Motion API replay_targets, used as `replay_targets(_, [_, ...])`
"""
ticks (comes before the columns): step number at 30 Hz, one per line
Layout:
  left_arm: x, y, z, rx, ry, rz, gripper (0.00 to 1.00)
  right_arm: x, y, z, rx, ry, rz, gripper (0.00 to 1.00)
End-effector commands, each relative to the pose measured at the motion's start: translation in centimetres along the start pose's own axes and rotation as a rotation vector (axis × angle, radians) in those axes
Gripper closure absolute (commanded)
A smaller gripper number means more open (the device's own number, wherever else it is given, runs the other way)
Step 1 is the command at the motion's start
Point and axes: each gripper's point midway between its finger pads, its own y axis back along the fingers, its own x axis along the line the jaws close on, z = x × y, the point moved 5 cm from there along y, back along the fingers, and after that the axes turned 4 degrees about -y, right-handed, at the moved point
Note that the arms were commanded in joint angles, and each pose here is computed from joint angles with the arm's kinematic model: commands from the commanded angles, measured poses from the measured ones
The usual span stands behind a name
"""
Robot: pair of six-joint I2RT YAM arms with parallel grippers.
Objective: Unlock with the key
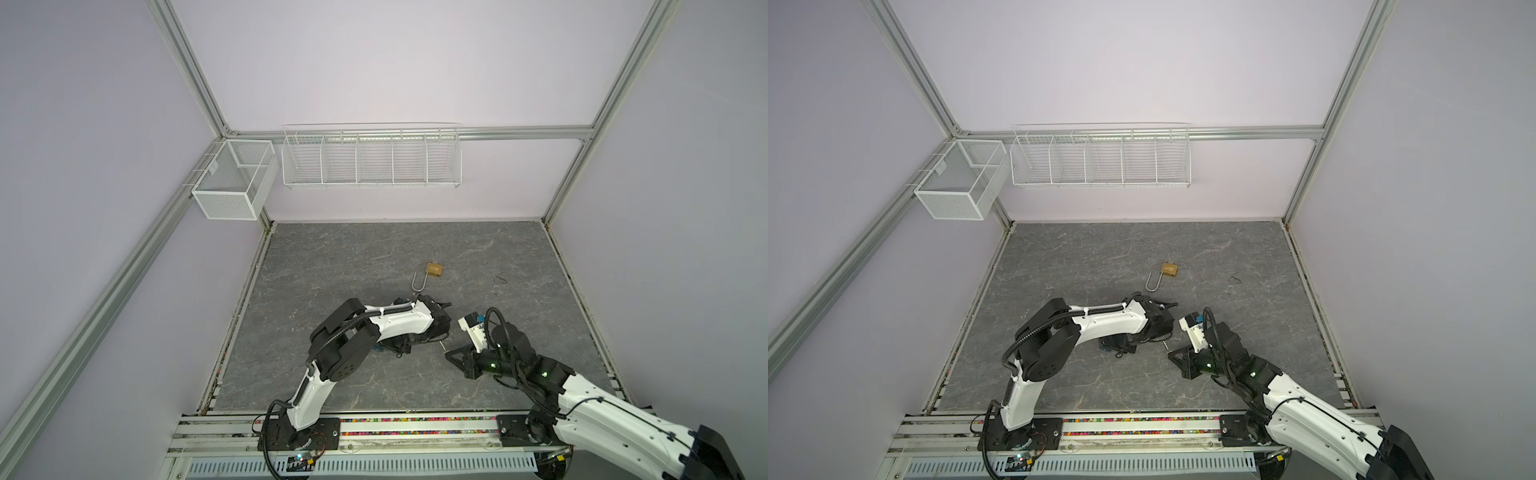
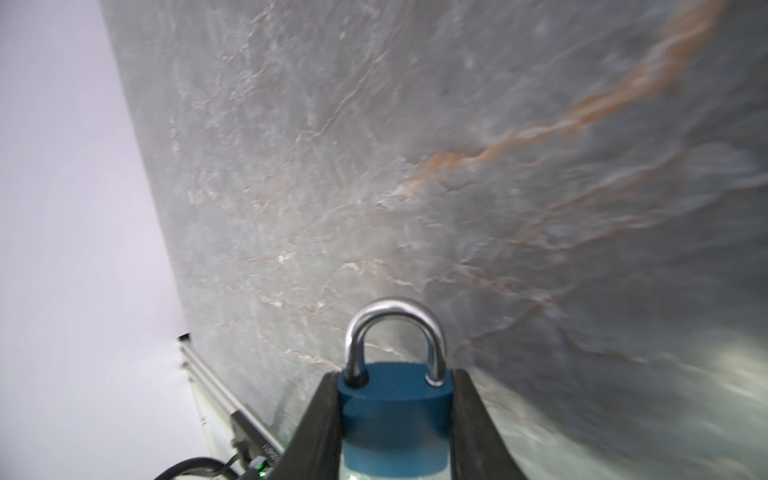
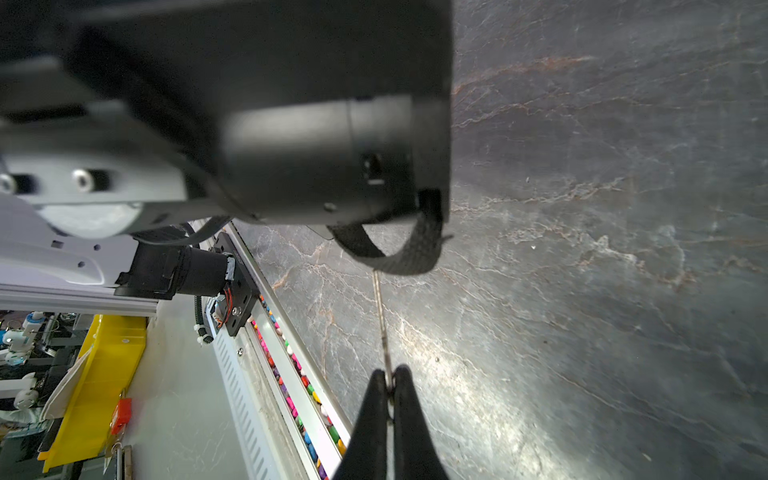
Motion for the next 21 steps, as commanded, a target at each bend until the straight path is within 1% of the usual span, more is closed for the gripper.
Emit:
replay_targets(1, [2.4, 0.6, -0.2, -0.023, -0.003, 0.099, 0.84, -0.7, 0.3, -0.4, -0.007, 0.003, -0.023, 0.94])
replay_targets(3, [2.3, 0.2, -0.2, -0.017, -0.023, 0.116, 0.83, -0.8, 0.4, -0.5, -0.011, -0.002, -0.024, 0.94])
replay_targets(5, [2.0, -0.4, -0.2, -0.009, -0.060, 0.160, 0.83, -0.9, 0.5, -0.6, -0.012, -0.004, -0.026, 0.94])
replay_targets(7, [2.3, -1.0, -0.2, -0.007, -0.085, 0.233, 0.83, -0.9, 0.5, -0.6, -0.010, -0.004, -0.027, 0.94])
replay_targets(10, [2.6, -1.5, -0.2, -0.017, -0.106, 0.303, 0.83, -0.9, 0.6, -0.5, -0.016, -0.005, -0.027, 0.94])
replay_targets(15, [2.1, -1.9, -0.2, -0.020, -0.103, 0.283, 0.74, -0.9, 0.7, -0.4, -0.016, -0.003, -0.029, 0.94])
replay_targets(19, [1.9, -2.1, -0.2, -0.019, -0.114, 0.287, 0.69, -0.9, 0.7, -0.4, -0.020, -0.004, -0.027, 0.94])
replay_targets(21, [1.6, -2.2, -0.2, -0.022, -0.109, 0.253, 0.61, -0.8, 0.7, -0.3, -0.021, -0.003, -0.024, 0.94])
